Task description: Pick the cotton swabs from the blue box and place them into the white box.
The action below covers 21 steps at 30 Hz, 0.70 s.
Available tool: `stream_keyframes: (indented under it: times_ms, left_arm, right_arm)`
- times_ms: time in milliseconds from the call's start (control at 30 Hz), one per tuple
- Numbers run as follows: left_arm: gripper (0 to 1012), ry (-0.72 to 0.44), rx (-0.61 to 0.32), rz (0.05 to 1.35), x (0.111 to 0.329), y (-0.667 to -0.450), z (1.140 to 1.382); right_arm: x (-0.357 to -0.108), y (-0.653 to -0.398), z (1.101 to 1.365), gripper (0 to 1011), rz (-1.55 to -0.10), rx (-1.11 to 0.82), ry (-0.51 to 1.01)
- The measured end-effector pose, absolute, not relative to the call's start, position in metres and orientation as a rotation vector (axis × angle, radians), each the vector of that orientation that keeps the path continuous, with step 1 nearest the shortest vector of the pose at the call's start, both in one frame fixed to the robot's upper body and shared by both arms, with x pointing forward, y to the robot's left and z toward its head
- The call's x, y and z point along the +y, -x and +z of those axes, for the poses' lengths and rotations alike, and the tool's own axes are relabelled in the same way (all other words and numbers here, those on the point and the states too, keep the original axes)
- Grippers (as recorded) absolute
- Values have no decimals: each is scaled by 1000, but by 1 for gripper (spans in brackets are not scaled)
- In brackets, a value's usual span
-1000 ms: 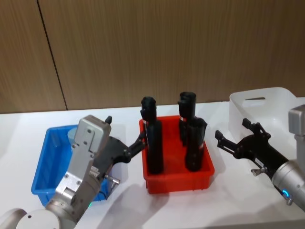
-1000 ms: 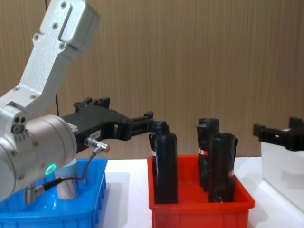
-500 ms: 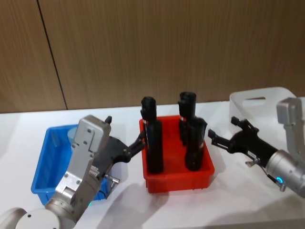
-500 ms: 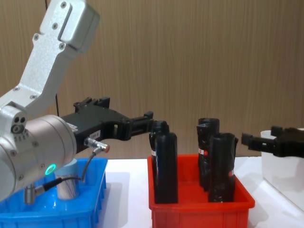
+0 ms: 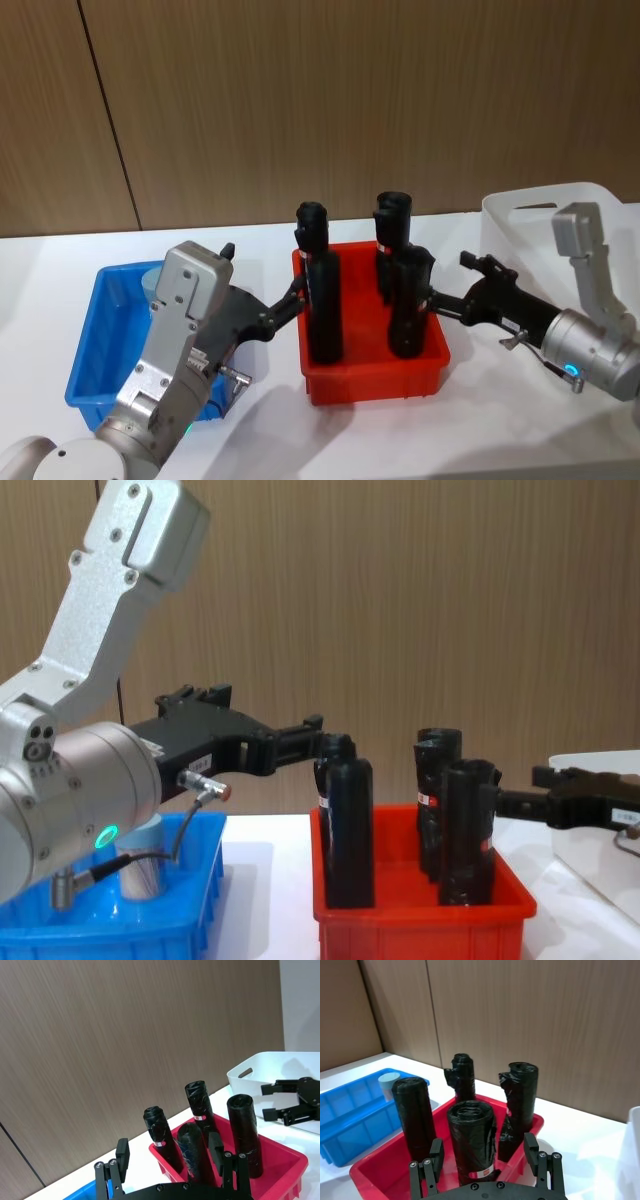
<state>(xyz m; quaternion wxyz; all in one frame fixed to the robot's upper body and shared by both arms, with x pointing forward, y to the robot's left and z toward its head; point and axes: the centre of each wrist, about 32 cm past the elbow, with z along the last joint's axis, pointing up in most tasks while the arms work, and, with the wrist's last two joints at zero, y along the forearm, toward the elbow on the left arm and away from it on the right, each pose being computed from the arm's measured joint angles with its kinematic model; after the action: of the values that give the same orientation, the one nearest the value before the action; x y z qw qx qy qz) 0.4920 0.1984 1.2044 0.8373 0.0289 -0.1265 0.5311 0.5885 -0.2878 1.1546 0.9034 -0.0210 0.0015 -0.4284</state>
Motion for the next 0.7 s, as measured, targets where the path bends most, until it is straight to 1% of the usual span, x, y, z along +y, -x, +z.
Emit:
stream_keyframes:
  times_ms: [367,700]
  left_arm:
    - [999,-61,-268,1124,198,-492,1204]
    - [1000,-61,-268,1124,198,-492,1204]
  right_arm:
    - [-284,-607,1148,1001,-805,27,60]
    - [-281,-621,1144,1001,-781,40,59]
